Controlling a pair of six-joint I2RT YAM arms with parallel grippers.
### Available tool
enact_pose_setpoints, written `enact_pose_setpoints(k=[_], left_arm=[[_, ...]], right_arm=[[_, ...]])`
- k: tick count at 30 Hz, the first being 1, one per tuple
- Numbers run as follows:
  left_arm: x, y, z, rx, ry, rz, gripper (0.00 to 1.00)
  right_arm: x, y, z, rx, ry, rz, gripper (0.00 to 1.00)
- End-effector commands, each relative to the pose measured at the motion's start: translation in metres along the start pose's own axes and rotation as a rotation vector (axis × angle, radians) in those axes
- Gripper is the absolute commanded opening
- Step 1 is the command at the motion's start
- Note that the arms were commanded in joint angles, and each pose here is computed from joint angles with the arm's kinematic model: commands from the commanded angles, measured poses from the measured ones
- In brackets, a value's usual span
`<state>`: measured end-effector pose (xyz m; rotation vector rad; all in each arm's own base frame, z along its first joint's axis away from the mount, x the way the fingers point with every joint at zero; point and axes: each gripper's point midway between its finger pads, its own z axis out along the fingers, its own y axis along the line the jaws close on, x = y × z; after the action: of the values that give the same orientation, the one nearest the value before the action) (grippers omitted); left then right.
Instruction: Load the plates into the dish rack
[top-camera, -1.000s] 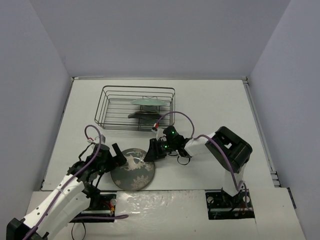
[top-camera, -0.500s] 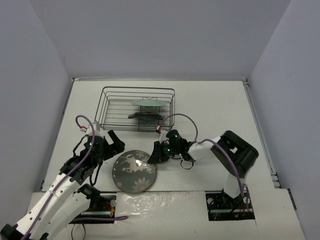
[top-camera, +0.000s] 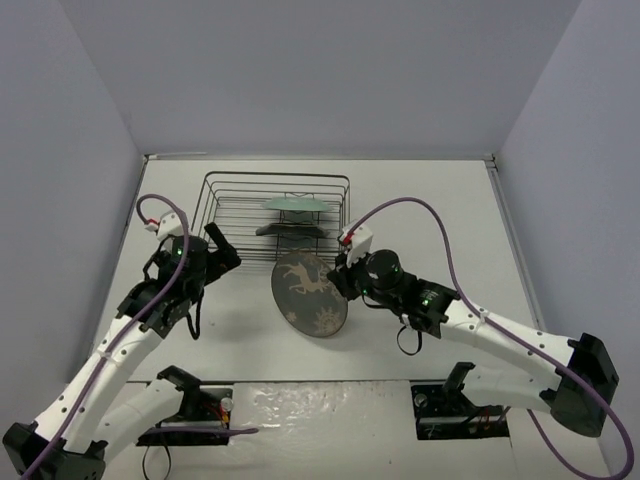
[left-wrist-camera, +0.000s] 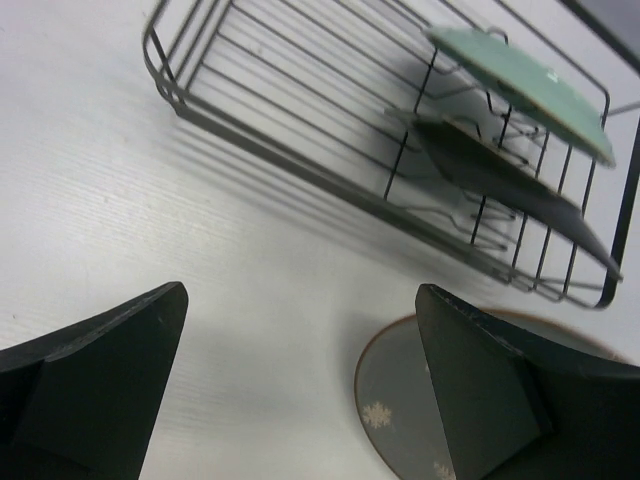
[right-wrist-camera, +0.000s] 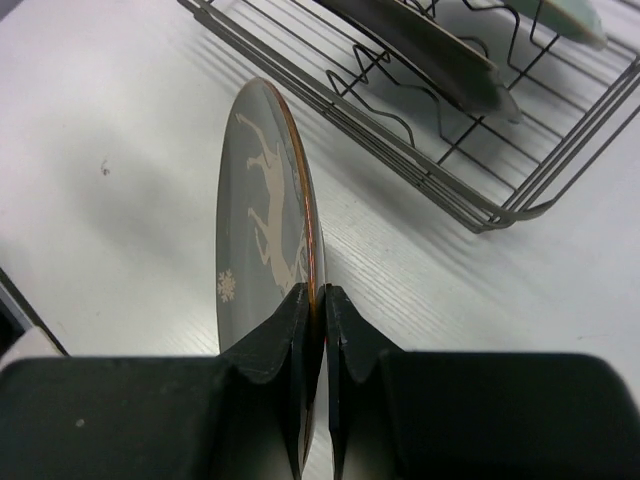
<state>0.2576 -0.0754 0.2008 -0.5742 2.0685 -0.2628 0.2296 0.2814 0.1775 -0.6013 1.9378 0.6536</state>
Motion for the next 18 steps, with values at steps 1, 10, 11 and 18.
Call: enact_pose_setpoints(k=[1,10,11,18], left_arm=[[-0.061,-0.002,0.010,-0.060,-0.103,-0.024,0.97],[-0.129,0.006,0.072,0.014,-0.060,0.253,0.97],[-0.132,0.004,0.080,0.039,-0.035,0.288,0.97],[-0.141,0.037,0.115,-0.045,0.040,0.352,0.70]], right_arm=[[-0.099,0.024,-0.026,0.022,-0.281,-0.141,0.00],[-0.157,0.041,-0.036,0.034,-0.332,-0.236,0.00],[-0.159,0.039,-0.031,0.056,-0.315,-0.230,0.00],[-0.193,0.048,-0.036,0.062,-0.398,-0.464,0.00]])
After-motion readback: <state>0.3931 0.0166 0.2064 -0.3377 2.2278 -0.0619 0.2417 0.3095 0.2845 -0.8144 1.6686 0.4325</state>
